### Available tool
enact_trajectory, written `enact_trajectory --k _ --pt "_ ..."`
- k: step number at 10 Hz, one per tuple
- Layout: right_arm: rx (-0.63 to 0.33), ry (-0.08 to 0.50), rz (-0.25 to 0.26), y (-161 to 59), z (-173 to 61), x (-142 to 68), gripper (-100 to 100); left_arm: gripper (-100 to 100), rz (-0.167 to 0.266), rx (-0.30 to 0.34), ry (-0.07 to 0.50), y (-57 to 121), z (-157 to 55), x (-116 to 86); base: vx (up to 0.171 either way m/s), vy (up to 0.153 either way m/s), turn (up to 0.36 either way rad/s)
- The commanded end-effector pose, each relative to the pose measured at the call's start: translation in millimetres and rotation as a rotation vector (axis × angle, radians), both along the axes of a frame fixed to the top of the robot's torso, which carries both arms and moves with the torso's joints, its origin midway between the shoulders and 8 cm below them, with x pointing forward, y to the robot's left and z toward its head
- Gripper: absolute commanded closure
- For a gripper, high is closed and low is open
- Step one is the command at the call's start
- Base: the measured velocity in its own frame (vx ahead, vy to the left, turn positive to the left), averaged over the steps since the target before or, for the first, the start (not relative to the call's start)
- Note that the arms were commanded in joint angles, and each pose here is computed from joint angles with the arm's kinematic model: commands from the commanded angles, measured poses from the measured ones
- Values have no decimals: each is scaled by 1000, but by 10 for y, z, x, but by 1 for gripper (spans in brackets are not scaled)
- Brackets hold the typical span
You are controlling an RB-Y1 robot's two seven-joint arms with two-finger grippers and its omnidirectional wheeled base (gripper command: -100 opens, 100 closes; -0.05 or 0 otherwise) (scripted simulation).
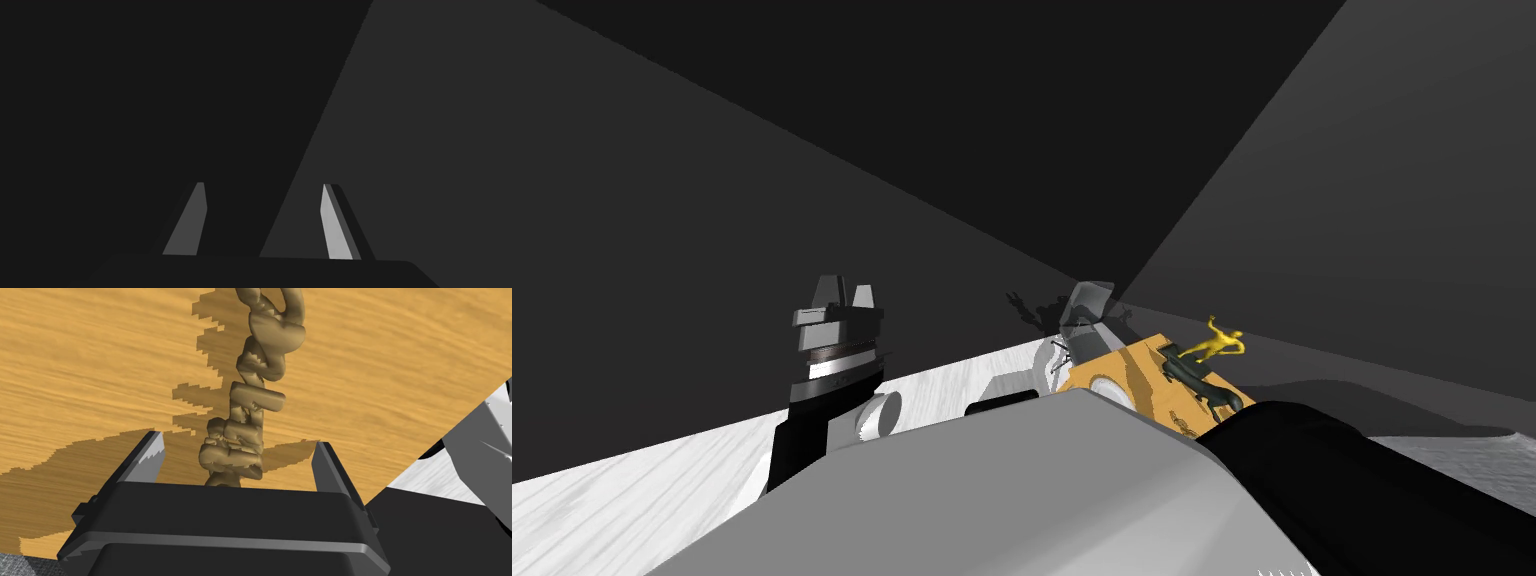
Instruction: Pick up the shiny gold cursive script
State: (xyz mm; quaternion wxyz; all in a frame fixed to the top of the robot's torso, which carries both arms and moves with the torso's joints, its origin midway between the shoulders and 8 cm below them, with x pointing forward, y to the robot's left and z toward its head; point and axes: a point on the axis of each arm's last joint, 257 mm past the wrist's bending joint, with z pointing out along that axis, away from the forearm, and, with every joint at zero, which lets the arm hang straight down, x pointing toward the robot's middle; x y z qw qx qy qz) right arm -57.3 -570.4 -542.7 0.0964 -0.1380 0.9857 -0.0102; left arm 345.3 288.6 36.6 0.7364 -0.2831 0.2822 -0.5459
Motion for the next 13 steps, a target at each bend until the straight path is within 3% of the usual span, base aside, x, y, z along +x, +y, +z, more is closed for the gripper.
enact_trajectory --k 1,7,10,11,12,13 --pt "-3 -3 -19 -14 -3 -2 -100 0 0 0 0 0 0 0 -21 40 168" --pt "-3 -3 -19 -14 -3 -2 -100 0 0 0 0 1 0 0 -5 0 42" --pt "-4 -5 -38 184 -217 24 -100 0 0 0 0 1 0 -1 -5 -35 46" --pt "-6 -2 -34 118 -162 -7 -100 0 0 0 0 1 0 0 0 0 0" --pt "-8 -1 -35 116 -166 -9 100 0 0 0 0 1 0 0 0 0 0" --pt "-8 -1 -35 116 -166 -9 100 0 0 0 0 1 0 0 0 0 0"
